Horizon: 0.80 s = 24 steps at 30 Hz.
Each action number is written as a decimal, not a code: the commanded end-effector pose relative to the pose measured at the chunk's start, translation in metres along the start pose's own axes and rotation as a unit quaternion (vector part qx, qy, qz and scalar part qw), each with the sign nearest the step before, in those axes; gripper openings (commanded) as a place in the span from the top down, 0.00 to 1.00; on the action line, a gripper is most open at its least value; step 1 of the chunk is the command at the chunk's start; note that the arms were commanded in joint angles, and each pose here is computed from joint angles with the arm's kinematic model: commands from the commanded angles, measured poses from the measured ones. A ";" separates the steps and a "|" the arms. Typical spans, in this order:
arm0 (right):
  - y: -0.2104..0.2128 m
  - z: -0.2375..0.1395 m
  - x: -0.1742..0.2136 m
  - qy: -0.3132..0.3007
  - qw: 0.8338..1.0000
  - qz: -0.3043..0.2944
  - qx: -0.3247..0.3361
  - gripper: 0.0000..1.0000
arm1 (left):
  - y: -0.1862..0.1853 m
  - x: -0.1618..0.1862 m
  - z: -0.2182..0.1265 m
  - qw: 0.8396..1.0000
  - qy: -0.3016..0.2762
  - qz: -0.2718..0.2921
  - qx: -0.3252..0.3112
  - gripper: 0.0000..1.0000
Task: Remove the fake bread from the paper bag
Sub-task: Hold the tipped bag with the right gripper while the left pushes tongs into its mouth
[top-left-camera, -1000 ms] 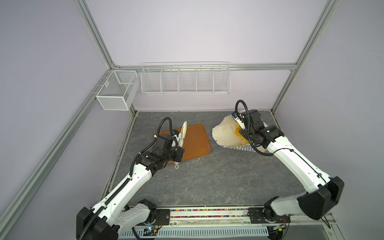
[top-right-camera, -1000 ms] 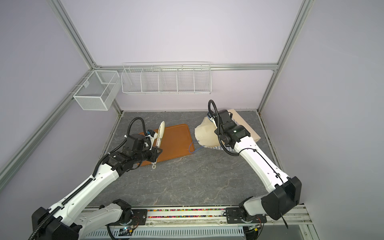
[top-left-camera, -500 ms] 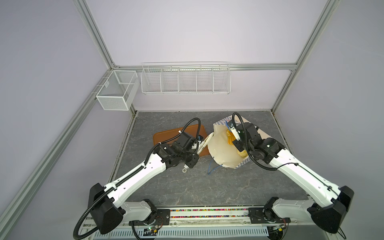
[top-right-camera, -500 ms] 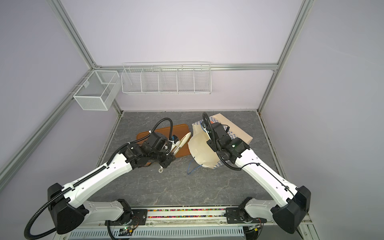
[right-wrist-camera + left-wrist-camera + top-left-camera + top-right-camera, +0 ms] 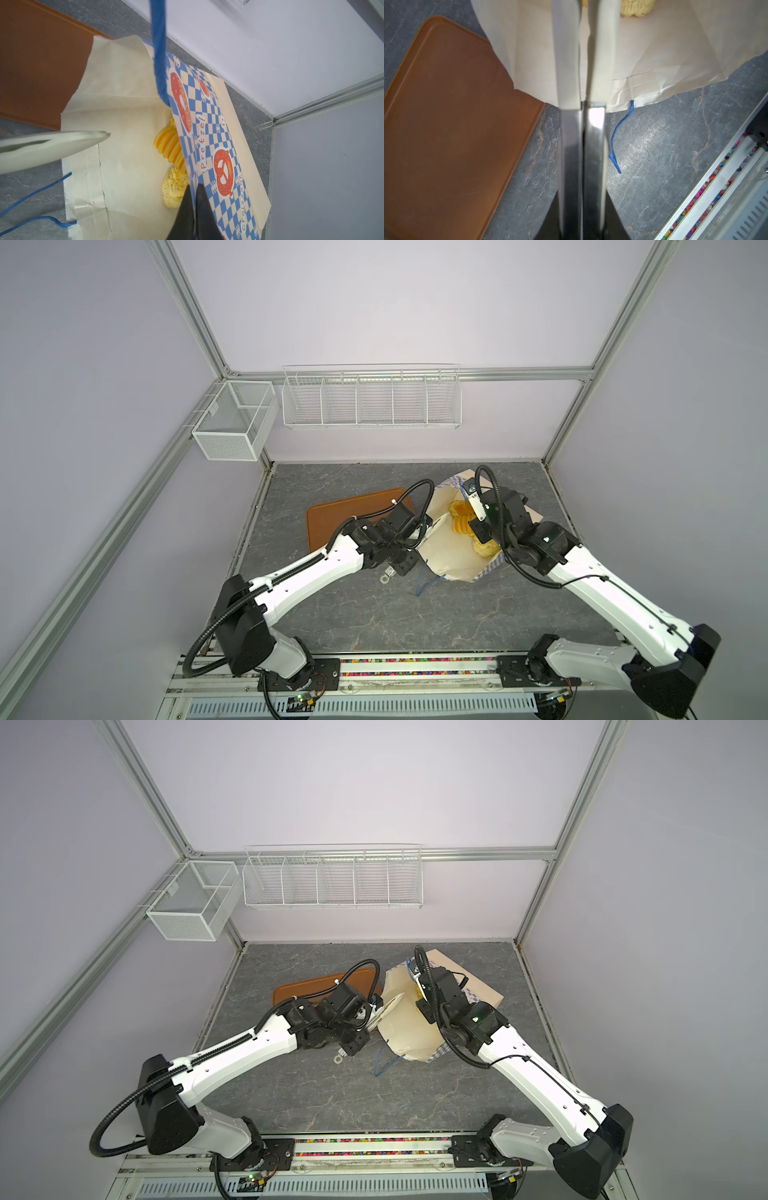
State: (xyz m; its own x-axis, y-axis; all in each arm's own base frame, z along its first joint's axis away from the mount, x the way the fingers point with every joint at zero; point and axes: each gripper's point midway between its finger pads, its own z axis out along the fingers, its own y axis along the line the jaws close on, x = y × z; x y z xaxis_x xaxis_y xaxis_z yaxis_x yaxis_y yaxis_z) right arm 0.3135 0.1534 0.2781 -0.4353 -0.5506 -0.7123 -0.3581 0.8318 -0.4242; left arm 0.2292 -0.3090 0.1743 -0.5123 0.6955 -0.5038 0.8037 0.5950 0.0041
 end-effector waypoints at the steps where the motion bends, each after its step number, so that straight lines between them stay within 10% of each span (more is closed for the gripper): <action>1: 0.002 -0.004 -0.005 -0.022 0.999 0.028 -0.010 0.93 | -0.001 -0.016 0.005 1.000 0.010 0.007 0.000 0.83; 24: 0.003 -0.007 -0.013 -0.056 0.997 0.041 -0.018 0.93 | -0.009 -0.053 0.049 0.999 -0.012 -0.029 0.022 0.74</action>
State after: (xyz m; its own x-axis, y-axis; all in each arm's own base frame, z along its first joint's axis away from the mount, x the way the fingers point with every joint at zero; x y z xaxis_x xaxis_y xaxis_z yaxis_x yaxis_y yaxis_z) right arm 0.3109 0.1577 0.2780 -0.4092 -0.5177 -0.7513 -0.3652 0.8475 -0.3851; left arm 0.2618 -0.3599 0.1595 -0.5517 0.6737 -0.4917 0.7867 0.6162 -0.0384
